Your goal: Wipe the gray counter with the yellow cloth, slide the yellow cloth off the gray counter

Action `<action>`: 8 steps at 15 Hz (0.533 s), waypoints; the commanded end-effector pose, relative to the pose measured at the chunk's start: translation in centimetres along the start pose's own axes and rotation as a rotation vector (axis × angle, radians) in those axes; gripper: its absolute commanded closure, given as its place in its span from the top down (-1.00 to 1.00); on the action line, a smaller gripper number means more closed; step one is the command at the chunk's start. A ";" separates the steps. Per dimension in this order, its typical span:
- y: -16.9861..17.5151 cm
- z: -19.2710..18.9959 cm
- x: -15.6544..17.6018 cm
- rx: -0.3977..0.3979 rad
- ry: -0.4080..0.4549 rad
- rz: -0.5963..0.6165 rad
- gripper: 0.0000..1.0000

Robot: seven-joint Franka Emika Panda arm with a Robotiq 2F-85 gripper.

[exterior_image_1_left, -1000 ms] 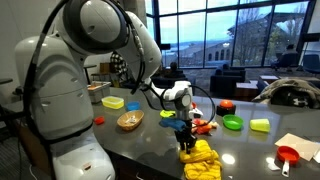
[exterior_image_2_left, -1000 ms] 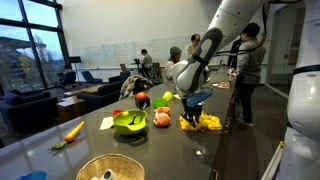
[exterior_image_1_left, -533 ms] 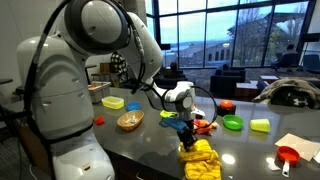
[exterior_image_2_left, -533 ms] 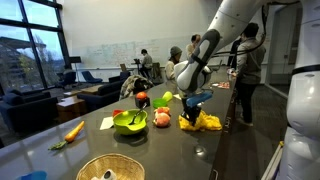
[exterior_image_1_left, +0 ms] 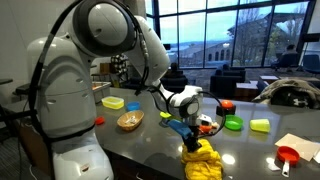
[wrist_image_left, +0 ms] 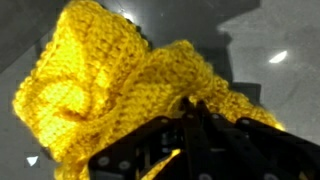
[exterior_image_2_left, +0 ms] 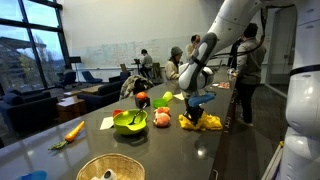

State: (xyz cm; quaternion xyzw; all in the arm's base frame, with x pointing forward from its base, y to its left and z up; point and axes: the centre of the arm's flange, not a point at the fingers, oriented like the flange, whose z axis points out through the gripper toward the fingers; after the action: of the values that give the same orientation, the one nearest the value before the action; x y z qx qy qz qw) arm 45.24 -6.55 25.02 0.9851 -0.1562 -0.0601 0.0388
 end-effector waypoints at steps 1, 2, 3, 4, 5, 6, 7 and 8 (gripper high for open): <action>2.1 2.8 0.4 0.011 -0.029 0.054 -0.98; 2.8 2.9 0.3 0.016 -0.029 0.074 -0.98; 3.6 3.0 0.2 0.020 -0.029 0.096 -0.98; 4.4 3.1 0.2 0.024 -0.030 0.116 -0.98; 5.2 3.4 0.1 0.027 -0.025 0.136 -0.98; 5.9 3.7 0.2 0.030 -0.014 0.153 -0.98; 6.7 3.8 0.3 0.036 0.009 0.164 -0.98; 7.5 3.7 0.5 0.048 0.041 0.170 -0.98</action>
State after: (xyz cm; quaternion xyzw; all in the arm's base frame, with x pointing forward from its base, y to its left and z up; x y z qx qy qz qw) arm 44.41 -11.19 24.98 0.9743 -0.2181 -0.0481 0.0294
